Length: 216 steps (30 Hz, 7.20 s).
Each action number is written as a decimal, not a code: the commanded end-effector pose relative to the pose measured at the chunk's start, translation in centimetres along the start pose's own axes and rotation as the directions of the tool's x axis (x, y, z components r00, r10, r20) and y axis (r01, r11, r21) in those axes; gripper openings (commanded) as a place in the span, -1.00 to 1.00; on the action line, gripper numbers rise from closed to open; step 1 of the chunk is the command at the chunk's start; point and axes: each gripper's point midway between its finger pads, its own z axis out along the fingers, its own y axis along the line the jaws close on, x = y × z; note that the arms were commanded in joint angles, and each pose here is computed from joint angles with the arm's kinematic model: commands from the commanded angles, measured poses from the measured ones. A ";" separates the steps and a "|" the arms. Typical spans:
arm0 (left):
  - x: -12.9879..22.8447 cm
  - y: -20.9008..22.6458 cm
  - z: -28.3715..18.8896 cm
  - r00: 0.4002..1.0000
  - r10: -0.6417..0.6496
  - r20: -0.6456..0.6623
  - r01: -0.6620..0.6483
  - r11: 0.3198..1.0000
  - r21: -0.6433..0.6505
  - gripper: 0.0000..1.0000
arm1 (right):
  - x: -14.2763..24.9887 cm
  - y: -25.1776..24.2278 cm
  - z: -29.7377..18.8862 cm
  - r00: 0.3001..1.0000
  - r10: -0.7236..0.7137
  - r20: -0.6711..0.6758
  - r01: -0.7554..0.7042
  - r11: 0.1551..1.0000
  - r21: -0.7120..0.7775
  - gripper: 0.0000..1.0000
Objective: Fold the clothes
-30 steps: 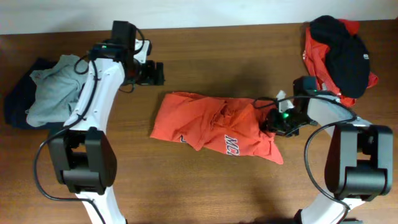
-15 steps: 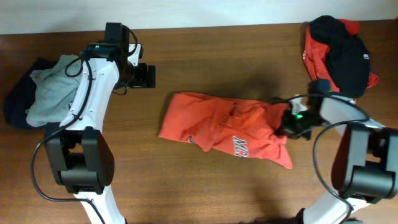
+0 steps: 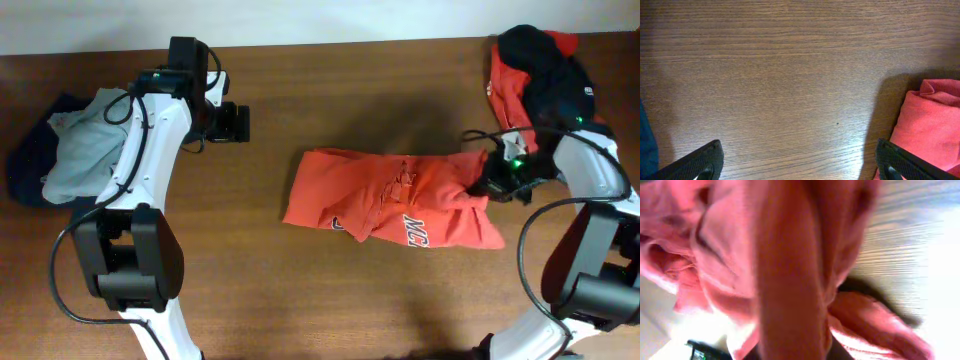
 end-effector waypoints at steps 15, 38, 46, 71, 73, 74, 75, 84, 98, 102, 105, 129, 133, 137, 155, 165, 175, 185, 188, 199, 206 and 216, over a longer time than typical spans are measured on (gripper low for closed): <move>-1.0 4.5 -1.5 0.999 -0.015 0.046 0.019 0.997 -0.069 0.99 | 2.9 22.1 1.4 0.900 -0.426 0.090 0.432 0.898 -0.080 -0.92; -2.4 6.9 -2.7 0.991 -0.066 0.121 0.072 0.996 -0.048 0.99 | 11.1 34.1 12.4 0.726 -0.680 0.103 0.687 0.708 -0.166 -0.27; -2.7 7.6 -2.8 0.987 -0.077 0.138 0.085 0.995 -0.052 0.99 | 15.3 36.4 13.0 0.643 -0.761 0.089 0.757 0.613 -0.228 0.19; -2.6 10.3 -3.8 0.969 -0.187 0.162 0.194 0.980 -0.032 0.99 | 6.0 29.0 8.9 0.696 -0.717 0.043 0.694 0.687 0.216 0.33; -2.5 11.2 -4.2 0.961 -0.218 0.171 0.224 0.974 -0.015 0.99 | 5.9 29.0 9.2 0.721 -0.690 0.056 0.667 0.714 0.213 0.31; -2.4 11.8 -4.4 0.956 -0.238 0.174 0.245 0.969 -0.018 0.99 | 5.9 28.9 9.3 0.736 -0.674 0.059 0.651 0.729 0.212 0.26; -2.3 12.4 -4.5 0.953 -0.247 0.176 0.255 0.967 -0.021 0.99 | 6.0 28.8 9.3 0.751 -0.658 0.061 0.634 0.744 0.211 0.24; -2.0 13.8 -4.7 0.945 -0.273 0.180 0.283 0.959 -0.029 0.99 | 8.2 29.8 10.2 0.783 -0.619 0.058 0.596 0.773 0.217 0.04; -1.5 13.7 -4.6 0.948 -0.276 0.160 0.285 0.958 -0.030 0.99 | 8.3 28.7 13.4 0.879 -0.466 0.100 0.417 0.854 0.312 -0.03; -1.4 13.7 -4.6 0.948 -0.277 0.157 0.285 0.958 -0.030 0.99 | 7.4 29.5 13.7 0.868 -0.475 0.144 0.418 0.856 0.303 -0.03; -1.4 13.7 -4.6 0.948 -0.277 0.156 0.285 0.958 -0.030 0.99 | 6.6 30.1 13.5 0.856 -0.482 0.189 0.415 0.857 0.304 -0.03; -1.1 13.1 -4.5 0.952 -0.273 0.138 0.279 0.960 -0.028 0.99 | 4.8 31.1 14.4 0.828 -0.491 0.271 0.408 0.859 0.310 -0.74; -1.1 13.0 -4.5 0.953 -0.271 0.138 0.277 0.960 -0.027 0.99 | 4.7 31.2 14.4 0.827 -0.492 0.273 0.409 0.859 0.308 -0.92; -1.2 13.0 -4.5 0.953 -0.271 0.139 0.277 0.961 -0.027 0.99 | 4.9 32.4 14.6 0.807 -0.525 0.272 0.461 0.847 0.265 -0.92; -1.2 13.1 -4.5 0.952 -0.270 0.143 0.276 0.961 -0.027 0.99 | 11.0 40.6 15.1 0.759 -0.592 0.271 0.619 0.785 -0.021 -0.92; -1.2 13.1 -4.5 0.952 -0.270 0.143 0.276 0.961 -0.027 0.99 | 17.5 36.4 18.7 0.732 -0.678 0.061 0.672 0.734 0.097 -0.67; -1.4 13.1 -4.5 0.952 -0.268 0.150 0.275 0.961 -0.027 0.99 | 16.6 36.3 16.3 0.693 -0.720 0.039 0.713 0.692 0.111 0.82; -1.5 13.1 -4.5 0.951 -0.268 0.154 0.275 0.961 -0.027 0.99 | 12.2 36.1 12.4 0.744 -0.659 0.106 0.649 0.752 0.119 0.58; -1.5 13.1 -4.5 0.951 -0.268 0.154 0.275 0.961 -0.027 0.99 | 12.4 35.2 13.6 0.767 -0.636 0.080 0.625 0.770 0.131 0.47; -1.5 13.1 -4.5 0.951 -0.268 0.153 0.275 0.961 -0.027 0.99 | 12.3 34.6 15.1 0.839 -0.536 0.091 0.519 0.840 0.157 0.16; -1.5 13.1 -4.5 0.951 -0.268 0.153 0.275 0.961 -0.027 0.99 | 12.0 33.4 17.0 0.854 -0.516 0.069 0.497 0.846 0.192 0.15; -1.3 13.1 -4.5 0.952 -0.269 0.146 0.276 0.961 -0.027 0.99 | 12.0 32.4 18.4 0.864 -0.501 0.040 0.483 0.849 0.214 -0.52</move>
